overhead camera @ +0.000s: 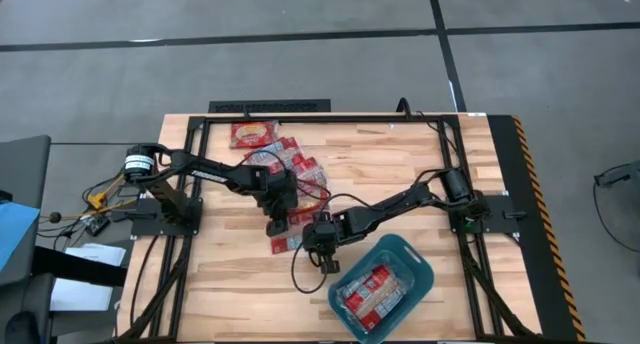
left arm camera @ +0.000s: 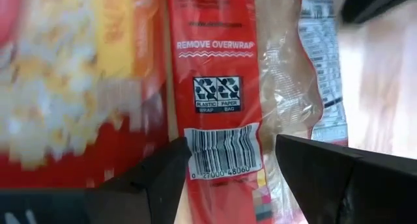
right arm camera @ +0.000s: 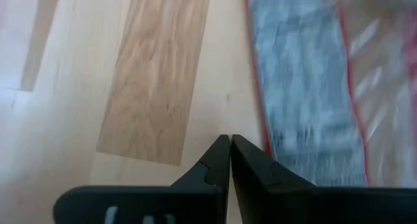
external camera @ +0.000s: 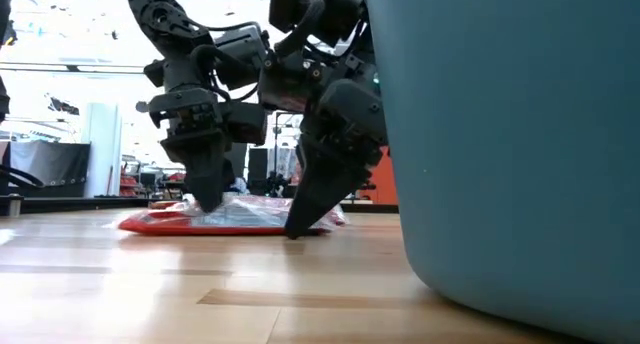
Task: Sort popcorn bags into baskets
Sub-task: Adjust the popcorn bag
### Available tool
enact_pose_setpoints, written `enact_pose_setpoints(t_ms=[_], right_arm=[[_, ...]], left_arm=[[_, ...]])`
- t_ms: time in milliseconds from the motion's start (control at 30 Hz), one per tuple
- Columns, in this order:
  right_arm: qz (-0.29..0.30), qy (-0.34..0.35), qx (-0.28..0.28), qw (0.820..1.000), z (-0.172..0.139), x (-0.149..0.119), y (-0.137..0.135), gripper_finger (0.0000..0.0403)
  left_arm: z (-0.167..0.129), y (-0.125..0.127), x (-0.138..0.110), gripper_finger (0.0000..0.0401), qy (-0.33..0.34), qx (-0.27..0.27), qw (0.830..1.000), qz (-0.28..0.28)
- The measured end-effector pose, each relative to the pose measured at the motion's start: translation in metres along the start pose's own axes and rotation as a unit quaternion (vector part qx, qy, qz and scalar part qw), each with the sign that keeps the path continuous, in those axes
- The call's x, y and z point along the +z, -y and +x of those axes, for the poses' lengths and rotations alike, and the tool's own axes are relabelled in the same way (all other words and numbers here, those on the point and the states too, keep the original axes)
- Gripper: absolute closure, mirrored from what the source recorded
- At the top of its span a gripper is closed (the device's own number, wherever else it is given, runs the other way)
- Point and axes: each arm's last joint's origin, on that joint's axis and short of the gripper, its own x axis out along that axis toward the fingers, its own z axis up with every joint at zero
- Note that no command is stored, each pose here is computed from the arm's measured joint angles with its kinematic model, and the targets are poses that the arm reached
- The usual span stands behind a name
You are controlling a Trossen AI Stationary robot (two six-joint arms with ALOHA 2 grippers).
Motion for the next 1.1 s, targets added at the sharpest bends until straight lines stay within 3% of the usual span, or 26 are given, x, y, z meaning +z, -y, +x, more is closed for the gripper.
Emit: enact_pose_setpoints(t_ms=[433,600,767,1100], right_arm=[[-0.002,0.006,0.000,1.000,-0.003,0.001,-0.002,0.0361],[-0.003,0.009,-0.001,1.000,-0.003,0.002,-0.003,0.0361],[-0.004,0.015,0.000,1.000,-0.004,0.003,-0.004,0.0361],[0.001,0.034,-0.001,0.999,-0.005,0.007,0.001,0.0361]], left_arm=[[-0.030,-0.001,0.025,0.0146,-0.004,0.016,1.000,0.002],[-0.021,-0.006,0.015,0.0145,-0.004,0.030,0.999,0.021],[-0.011,-0.007,0.005,0.0145,0.010,0.013,1.000,-0.001],[0.000,0.021,-0.004,0.0145,-0.007,-0.008,1.000,-0.008]])
